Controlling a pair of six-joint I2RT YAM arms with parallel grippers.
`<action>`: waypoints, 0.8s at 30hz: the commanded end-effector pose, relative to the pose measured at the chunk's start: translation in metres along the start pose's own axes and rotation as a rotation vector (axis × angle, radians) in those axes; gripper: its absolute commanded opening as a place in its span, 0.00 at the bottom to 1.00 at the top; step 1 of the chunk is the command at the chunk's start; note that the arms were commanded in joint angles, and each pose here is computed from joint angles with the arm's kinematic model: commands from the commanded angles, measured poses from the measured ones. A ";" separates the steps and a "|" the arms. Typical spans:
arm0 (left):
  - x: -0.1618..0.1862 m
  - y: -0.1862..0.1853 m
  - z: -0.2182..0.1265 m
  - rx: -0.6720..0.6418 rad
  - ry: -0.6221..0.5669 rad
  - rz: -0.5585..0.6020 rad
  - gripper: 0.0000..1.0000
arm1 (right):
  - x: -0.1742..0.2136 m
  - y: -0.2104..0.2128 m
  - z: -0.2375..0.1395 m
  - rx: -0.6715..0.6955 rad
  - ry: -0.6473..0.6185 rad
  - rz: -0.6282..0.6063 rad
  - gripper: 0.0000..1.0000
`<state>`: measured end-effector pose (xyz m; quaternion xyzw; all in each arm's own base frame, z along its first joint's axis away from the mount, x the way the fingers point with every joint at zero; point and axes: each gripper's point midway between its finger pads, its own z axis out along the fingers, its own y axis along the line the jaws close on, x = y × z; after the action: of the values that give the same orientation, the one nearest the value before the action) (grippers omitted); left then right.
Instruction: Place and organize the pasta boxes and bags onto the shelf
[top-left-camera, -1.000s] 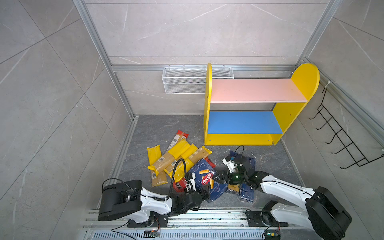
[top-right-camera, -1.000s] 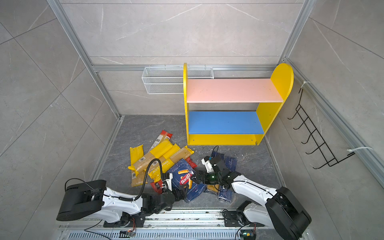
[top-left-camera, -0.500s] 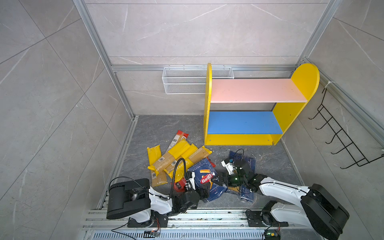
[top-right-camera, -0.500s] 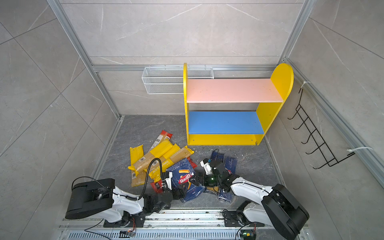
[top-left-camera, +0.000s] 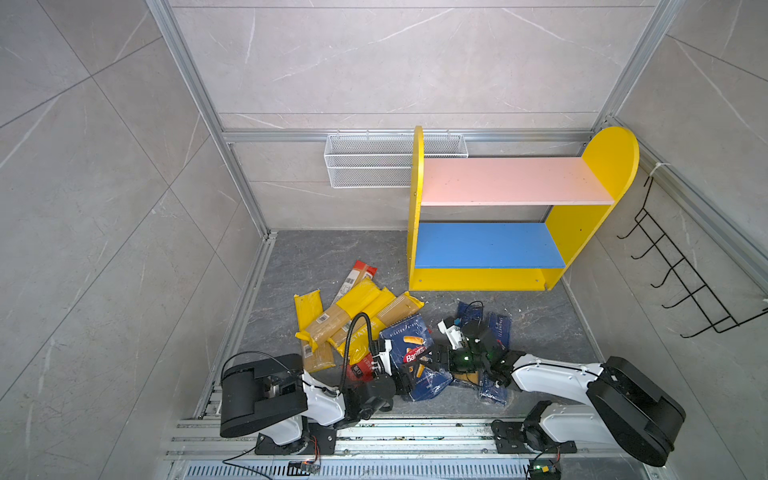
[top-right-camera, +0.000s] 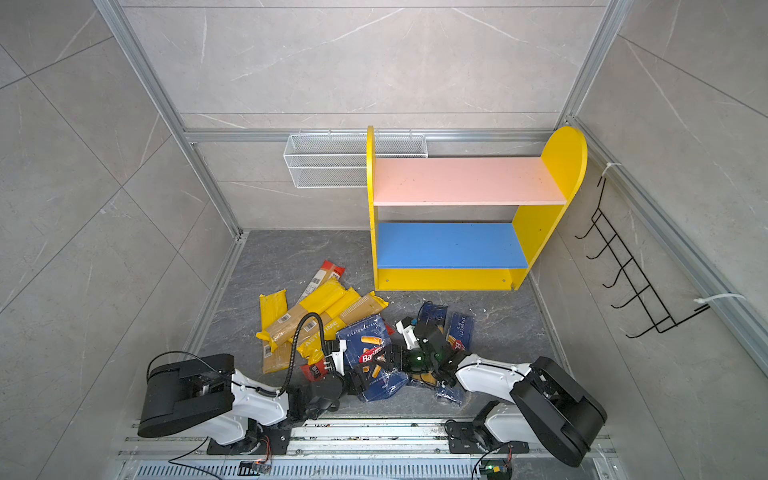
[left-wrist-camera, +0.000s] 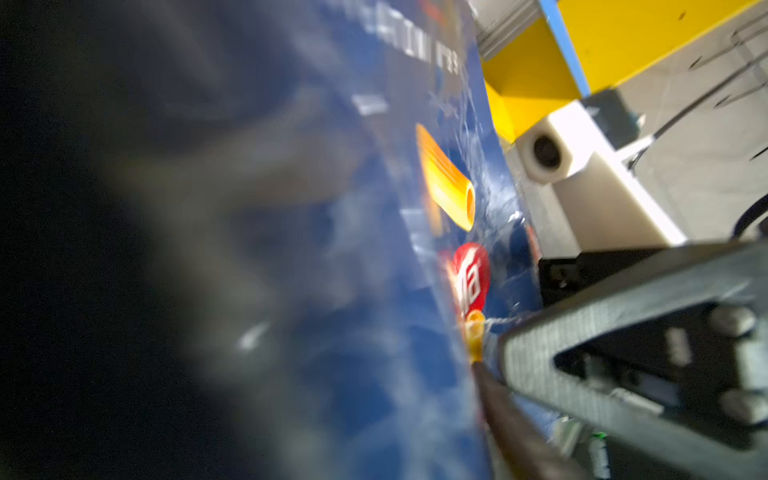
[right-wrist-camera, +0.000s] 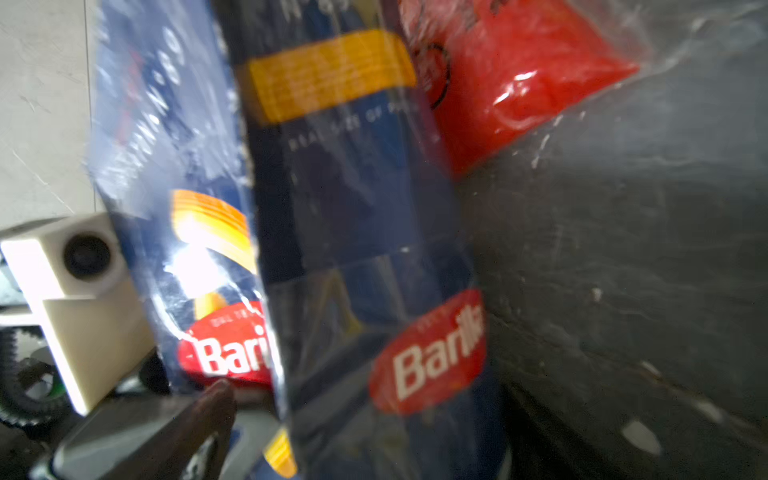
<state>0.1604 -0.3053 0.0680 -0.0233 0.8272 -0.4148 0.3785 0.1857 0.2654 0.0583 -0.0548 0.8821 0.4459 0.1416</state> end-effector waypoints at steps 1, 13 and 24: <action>-0.020 -0.021 -0.007 0.061 -0.036 0.050 0.35 | 0.034 0.011 -0.004 -0.033 0.142 -0.005 0.99; -0.092 -0.033 -0.061 0.103 -0.131 0.056 0.32 | 0.021 0.028 -0.027 -0.001 0.084 -0.121 0.99; -0.108 -0.062 -0.068 0.158 -0.059 0.046 0.33 | 0.002 0.068 -0.013 -0.212 0.043 -0.169 0.99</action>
<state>0.1695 -0.2357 0.1178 0.0091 0.8471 -0.3787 0.3727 0.1631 0.2813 0.1001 -0.1342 0.8526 0.4853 0.1397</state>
